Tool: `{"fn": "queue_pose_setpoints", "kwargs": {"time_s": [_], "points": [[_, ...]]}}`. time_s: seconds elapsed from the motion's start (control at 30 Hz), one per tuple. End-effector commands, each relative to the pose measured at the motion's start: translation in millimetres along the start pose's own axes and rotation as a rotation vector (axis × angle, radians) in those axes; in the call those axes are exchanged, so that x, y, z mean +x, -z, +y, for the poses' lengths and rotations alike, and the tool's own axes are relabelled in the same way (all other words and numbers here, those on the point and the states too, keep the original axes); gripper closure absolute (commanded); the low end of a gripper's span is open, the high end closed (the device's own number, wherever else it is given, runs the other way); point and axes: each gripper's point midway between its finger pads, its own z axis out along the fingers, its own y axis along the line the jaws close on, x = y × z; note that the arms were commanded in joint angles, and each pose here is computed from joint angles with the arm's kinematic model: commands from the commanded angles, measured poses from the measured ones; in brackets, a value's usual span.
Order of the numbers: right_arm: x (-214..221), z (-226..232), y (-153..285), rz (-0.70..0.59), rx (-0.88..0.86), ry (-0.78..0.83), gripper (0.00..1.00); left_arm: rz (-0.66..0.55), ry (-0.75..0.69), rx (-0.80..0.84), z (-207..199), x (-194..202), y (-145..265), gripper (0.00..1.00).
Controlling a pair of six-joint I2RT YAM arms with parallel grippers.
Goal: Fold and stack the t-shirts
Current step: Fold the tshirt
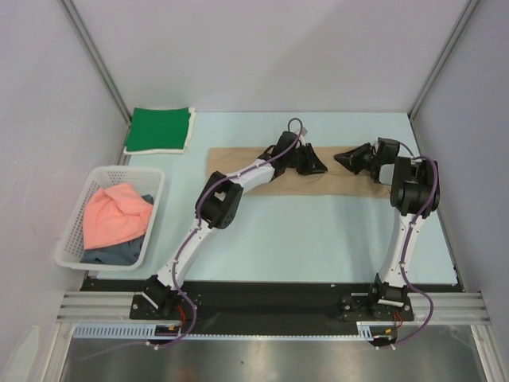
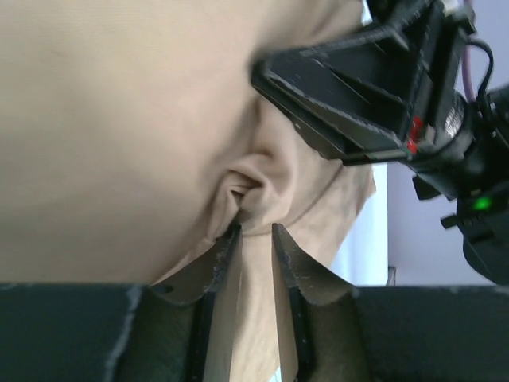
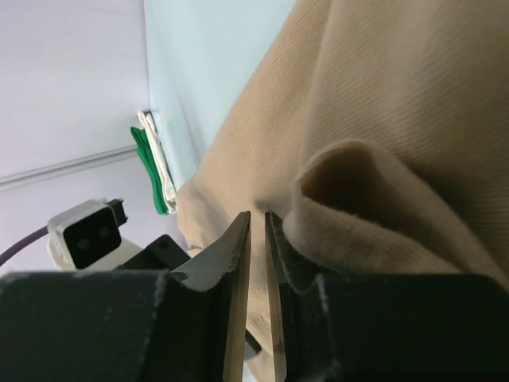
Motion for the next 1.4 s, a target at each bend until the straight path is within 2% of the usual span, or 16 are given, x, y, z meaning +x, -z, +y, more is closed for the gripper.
{"fn": "queue_pose_setpoints", "kwargs": {"time_s": [0.0,0.2,0.3,0.4,0.53,0.7,0.77,0.87,0.93,0.97,1.03,1.17,1.3,1.37], "points": [[-12,-11,-2,-0.043,0.060,0.028,0.81,-0.039,0.138,-0.130,38,-18,4,0.72],[-36,-34,25,-0.121,0.259,0.098,0.80,-0.017,0.183,-0.160,41,-9,15,0.75],[-53,-29,25,-0.114,0.223,0.122,0.77,-0.002,0.108,-0.099,19,-10,16,0.75],[-60,-8,20,-0.061,0.149,0.173,0.71,0.045,0.023,-0.027,-9,-1,23,0.71],[-57,27,29,0.010,0.111,0.220,0.66,0.027,-0.117,0.042,-63,1,70,0.66],[-69,68,62,-0.040,0.098,0.268,0.62,-0.018,-0.250,0.092,-101,-5,82,0.64],[-64,77,64,-0.035,0.076,0.258,0.61,-0.010,-0.216,0.112,-100,-3,73,0.70],[-34,89,49,0.034,-0.006,0.216,0.61,-0.063,-0.222,0.125,-109,-15,76,0.71],[-16,89,37,0.049,-0.041,0.220,0.63,-0.080,-0.250,0.097,-112,-23,84,0.71],[-9,90,33,0.054,-0.052,0.164,0.66,-0.088,-0.262,0.080,-114,-26,90,0.70],[9,82,24,0.065,-0.078,0.129,0.78,-0.103,-0.288,0.040,-117,-34,109,0.70],[39,65,5,0.093,-0.068,0.067,0.89,-0.152,-0.317,-0.003,-116,-52,148,0.69],[64,38,-17,0.122,-0.036,0.036,0.91,-0.138,-0.316,-0.111,-91,-56,184,0.67],[66,24,-21,0.116,-0.030,0.022,0.91,-0.147,-0.344,-0.161,-82,-57,206,0.60]]}}
